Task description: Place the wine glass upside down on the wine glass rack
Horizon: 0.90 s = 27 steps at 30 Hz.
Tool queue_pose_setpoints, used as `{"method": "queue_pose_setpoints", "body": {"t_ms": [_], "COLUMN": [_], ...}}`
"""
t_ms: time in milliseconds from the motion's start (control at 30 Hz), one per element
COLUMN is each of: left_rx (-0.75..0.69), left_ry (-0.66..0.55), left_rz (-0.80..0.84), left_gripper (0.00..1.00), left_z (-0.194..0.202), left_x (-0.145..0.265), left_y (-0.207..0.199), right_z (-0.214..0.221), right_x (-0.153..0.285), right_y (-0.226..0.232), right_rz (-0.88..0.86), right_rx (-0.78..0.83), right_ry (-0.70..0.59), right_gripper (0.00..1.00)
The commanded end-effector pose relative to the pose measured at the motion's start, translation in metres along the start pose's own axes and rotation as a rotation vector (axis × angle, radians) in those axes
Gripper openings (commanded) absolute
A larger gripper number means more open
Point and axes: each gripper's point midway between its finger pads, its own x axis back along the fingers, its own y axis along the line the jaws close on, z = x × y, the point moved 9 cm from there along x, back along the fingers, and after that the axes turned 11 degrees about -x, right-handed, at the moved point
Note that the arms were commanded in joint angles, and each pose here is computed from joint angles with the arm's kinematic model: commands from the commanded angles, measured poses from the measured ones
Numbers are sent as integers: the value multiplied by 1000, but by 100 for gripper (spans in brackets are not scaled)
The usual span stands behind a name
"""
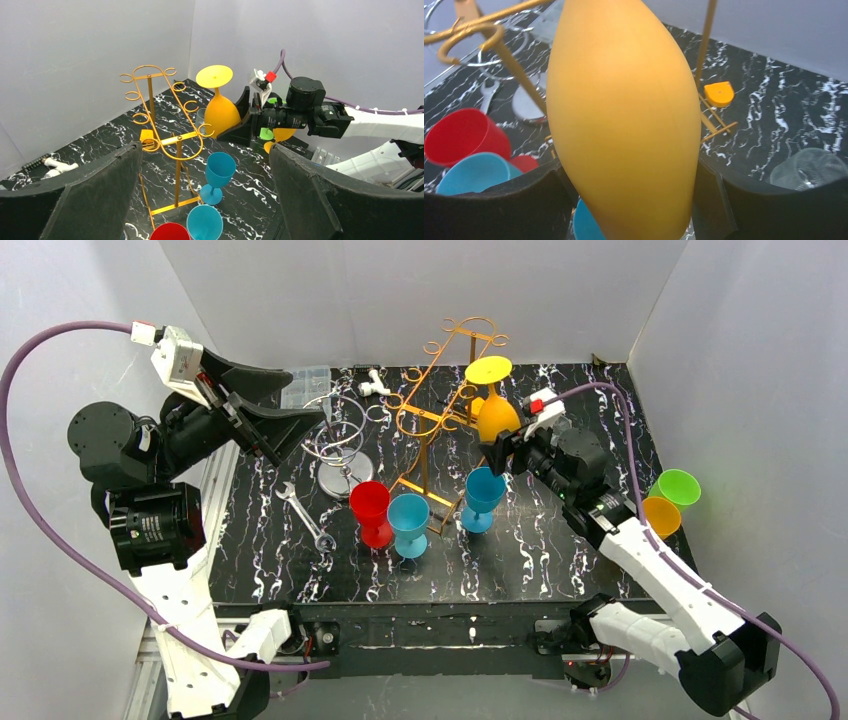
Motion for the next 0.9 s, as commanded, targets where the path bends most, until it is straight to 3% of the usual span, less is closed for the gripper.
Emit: {"method": "queue_pose_setpoints", "body": {"t_ms": [0, 400, 867], "left_rx": [-9, 9, 13], "left_ry": [-7, -20, -21], "left_rz": [3, 11, 26], "left_gripper": [98, 98, 98], "left_z": [-3, -7, -10], "left_x": [0, -1, -1], "left_y": [0, -3, -4], "right_z": [-5, 29, 52], "right_x": [8, 7, 0], "right_y": [12, 25, 29], "right_rz": [-134, -215, -197], "right_rx": [9, 6, 10], "right_ry": [-47, 73, 117], "right_gripper": [74, 72, 72]}}
